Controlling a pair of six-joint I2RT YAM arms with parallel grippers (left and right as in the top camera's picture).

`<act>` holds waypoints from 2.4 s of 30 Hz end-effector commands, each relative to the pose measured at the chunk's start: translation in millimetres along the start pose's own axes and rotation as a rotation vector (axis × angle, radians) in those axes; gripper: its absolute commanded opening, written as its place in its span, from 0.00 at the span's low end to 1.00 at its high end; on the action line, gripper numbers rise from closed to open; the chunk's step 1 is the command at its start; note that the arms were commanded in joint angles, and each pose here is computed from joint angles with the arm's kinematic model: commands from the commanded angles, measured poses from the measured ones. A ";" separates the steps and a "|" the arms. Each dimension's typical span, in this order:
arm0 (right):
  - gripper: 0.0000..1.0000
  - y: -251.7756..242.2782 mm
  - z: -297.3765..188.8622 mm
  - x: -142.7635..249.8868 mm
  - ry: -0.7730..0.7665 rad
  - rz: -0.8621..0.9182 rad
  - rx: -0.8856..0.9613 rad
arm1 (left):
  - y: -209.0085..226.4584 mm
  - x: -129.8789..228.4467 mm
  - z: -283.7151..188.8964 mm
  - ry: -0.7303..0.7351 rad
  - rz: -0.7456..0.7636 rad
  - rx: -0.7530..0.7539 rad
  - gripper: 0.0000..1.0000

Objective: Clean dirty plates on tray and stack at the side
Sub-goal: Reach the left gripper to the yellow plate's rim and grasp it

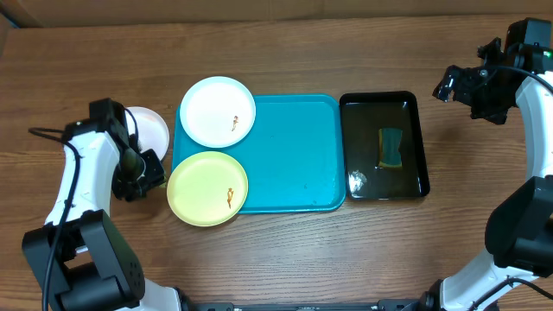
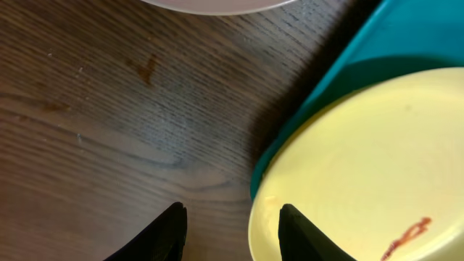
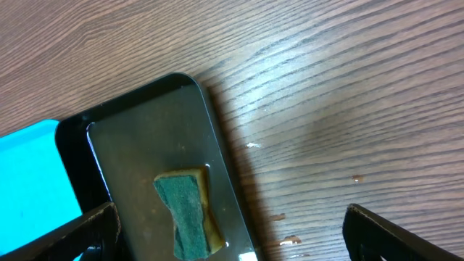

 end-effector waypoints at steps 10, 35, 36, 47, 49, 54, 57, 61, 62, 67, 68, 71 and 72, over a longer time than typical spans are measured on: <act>1.00 2.6 -4.7 -2.3 -0.019 -0.003 0.000 | -24.9 16.8 29.1 0.042 0.071 0.068 0.41; 1.00 2.6 -4.7 -2.3 -0.019 -0.003 0.000 | -137.3 47.7 40.6 0.024 0.375 0.158 0.22; 1.00 2.6 -4.7 -2.3 -0.019 -0.003 0.000 | -146.4 50.4 41.0 0.015 0.395 0.161 0.24; 1.00 2.6 -4.7 -2.3 -0.019 -0.003 0.000 | -202.0 54.5 19.3 -0.101 0.538 0.150 0.44; 1.00 2.6 -4.7 -2.3 -0.019 -0.003 0.000 | -201.1 44.7 5.3 -0.136 0.530 0.109 0.43; 1.00 2.6 -4.7 -2.3 -0.019 -0.003 0.000 | -187.2 36.0 -2.5 -0.160 0.619 -0.009 0.46; 1.00 2.6 -4.7 -2.3 -0.019 -0.003 0.000 | -179.8 31.6 3.5 -0.149 0.604 -0.049 0.45; 1.00 2.6 -4.7 -2.3 -0.019 -0.003 0.000 | -177.2 28.7 23.7 -0.102 0.588 -0.079 0.44; 1.00 2.6 -4.7 -2.3 -0.019 -0.003 0.000 | -177.5 27.1 28.6 -0.096 0.587 -0.083 0.45; 1.00 2.6 -4.7 -2.3 -0.019 -0.003 0.000 | -178.2 18.3 49.5 -0.075 0.566 -0.090 0.45; 1.00 2.6 -4.7 -2.4 -0.020 -0.004 0.000 | -178.3 17.8 52.2 -0.069 0.556 -0.086 0.45; 1.00 2.6 -4.7 -2.3 -0.019 -0.003 0.000 | -180.4 19.9 56.1 -0.046 0.551 -0.058 0.44; 1.00 2.6 -4.7 -2.3 -0.019 -0.003 0.000 | -182.3 21.7 56.1 -0.037 0.551 -0.038 0.43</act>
Point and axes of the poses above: each gripper's point midway between its finger pads, its own z axis out along the fingers, its own y axis along the line the jaws close on, x = y × z, the point moved 5 cm from there along -z, back along the fingers, and after that the axes turned 12 degrees about z, right-handed, at the moved point
